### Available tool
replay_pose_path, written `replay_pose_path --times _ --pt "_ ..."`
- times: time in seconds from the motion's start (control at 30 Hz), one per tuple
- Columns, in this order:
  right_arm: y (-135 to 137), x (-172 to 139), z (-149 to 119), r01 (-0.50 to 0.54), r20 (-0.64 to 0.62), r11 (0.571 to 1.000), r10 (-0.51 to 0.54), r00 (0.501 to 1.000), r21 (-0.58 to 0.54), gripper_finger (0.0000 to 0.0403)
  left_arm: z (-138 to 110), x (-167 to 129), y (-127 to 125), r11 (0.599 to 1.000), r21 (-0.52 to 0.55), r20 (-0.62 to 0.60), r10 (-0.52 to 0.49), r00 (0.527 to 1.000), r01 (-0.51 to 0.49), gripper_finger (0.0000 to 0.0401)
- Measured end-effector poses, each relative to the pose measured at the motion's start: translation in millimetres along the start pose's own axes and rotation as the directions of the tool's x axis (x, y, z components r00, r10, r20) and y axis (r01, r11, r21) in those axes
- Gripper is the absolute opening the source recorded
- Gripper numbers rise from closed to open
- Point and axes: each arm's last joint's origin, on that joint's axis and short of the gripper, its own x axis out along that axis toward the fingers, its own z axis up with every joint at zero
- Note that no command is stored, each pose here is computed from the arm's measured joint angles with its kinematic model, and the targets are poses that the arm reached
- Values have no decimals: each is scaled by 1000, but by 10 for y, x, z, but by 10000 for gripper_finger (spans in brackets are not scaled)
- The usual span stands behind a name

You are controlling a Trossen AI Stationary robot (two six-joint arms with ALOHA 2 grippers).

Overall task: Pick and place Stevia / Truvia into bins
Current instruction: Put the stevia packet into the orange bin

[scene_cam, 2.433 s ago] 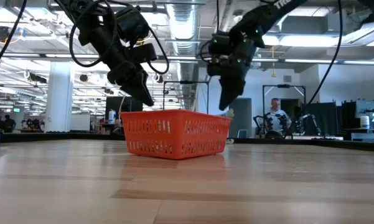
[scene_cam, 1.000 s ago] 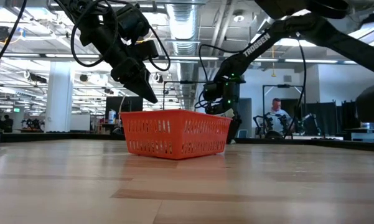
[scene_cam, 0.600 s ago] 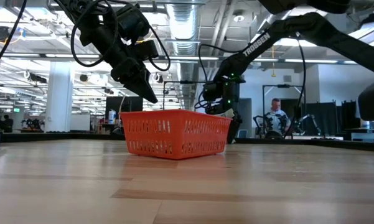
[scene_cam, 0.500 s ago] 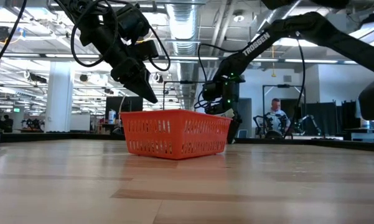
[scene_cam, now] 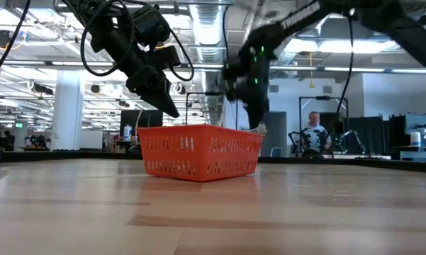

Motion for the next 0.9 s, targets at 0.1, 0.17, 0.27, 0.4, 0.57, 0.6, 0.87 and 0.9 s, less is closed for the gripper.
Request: replay_pose_path --times 0.1,0.17,0.27,0.4,0.57,0.6,0.87,0.9 --pt "263 -257 34 8 65 1000 -7 998 -14 3 -7 0 -2 1000 0 -7 -2 1000 2 100" --pt "466 -388 47 11 98 999 -7 995 -38 2 -9 0 -3 1000 0 -10 -3 1000 3 100" --pt "787 -521 29 -15 133 998 23 991 -61 2 -27 1 -9 1000 4 -28 -9 1000 9 100" --pt "1232 -516 -33 -103 173 989 120 978 -103 1 -39 0 -12 1000 10 -40 -13 999 14 100" --pt "1828 -379 -157 -145 176 974 175 969 -173 3 -42 0 -13 1000 17 -43 -14 999 15 100" --pt "1944 -365 -175 -150 185 970 186 965 -190 3 -42 0 -13 1000 18 -43 -14 999 15 100" --pt "2663 -314 -222 -176 255 924 270 929 -339 7 -38 0 -12 1000 17 -39 -13 999 14 100" --pt "2711 -319 -225 -176 264 920 278 924 -351 9 -38 0 -12 1000 14 -39 -13 999 13 100"
